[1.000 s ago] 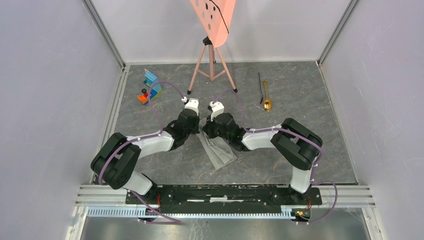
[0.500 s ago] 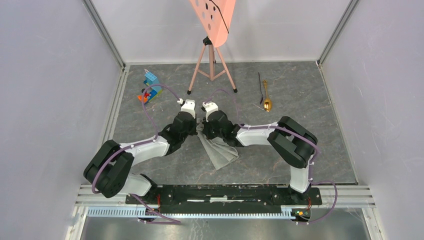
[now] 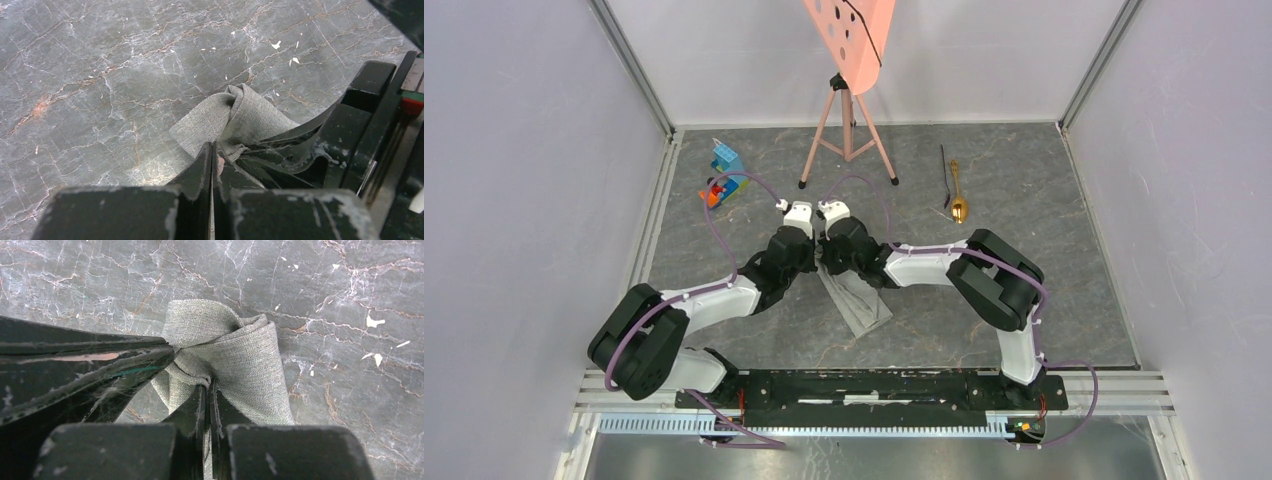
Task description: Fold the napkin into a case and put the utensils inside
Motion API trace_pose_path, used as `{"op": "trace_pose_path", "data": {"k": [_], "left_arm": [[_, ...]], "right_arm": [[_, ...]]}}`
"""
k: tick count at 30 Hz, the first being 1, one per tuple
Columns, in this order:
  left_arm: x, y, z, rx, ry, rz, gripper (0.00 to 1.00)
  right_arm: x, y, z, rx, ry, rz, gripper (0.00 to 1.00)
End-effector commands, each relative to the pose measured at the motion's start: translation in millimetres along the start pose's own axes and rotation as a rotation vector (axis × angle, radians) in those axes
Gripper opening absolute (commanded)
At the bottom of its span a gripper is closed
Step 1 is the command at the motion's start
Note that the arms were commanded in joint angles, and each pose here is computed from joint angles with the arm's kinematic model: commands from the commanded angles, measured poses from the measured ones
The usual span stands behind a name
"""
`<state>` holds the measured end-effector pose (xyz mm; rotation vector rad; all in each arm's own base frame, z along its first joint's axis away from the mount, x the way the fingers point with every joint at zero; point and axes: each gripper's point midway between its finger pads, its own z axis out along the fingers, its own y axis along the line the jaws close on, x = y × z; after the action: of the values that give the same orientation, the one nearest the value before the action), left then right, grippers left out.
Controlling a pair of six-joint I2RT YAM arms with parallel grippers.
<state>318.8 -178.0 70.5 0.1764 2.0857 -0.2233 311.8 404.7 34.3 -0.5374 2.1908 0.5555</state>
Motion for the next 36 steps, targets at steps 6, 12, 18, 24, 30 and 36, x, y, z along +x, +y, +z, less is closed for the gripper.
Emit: {"op": "trace_pose_path", "data": {"k": [6, 12, 18, 24, 30, 36], "left_arm": [[-18, -2, -1, -0.006, -0.061, -0.069, 0.02], [-14, -3, 4, -0.002, -0.042, -0.066, 0.02], [-15, -5, 2, 0.008, -0.041, -0.072, 0.02], [-18, -7, 0, 0.022, -0.047, -0.076, 0.02], [-16, -6, -2, 0.022, -0.047, -0.084, 0.02], [-21, -5, -2, 0.016, -0.058, -0.088, 0.02]], "right_arm": [[-21, 18, -20, -0.184, -0.157, -0.059, 0.27], [-22, 20, -27, -0.203, -0.165, -0.078, 0.35], [-24, 21, -22, -0.204, -0.169, -0.076, 0.37], [-26, 23, -8, -0.192, -0.165, -0.053, 0.32], [-26, 23, 8, -0.169, -0.148, -0.025, 0.19], [-22, 19, 12, -0.145, -0.133, -0.006, 0.13]]}}
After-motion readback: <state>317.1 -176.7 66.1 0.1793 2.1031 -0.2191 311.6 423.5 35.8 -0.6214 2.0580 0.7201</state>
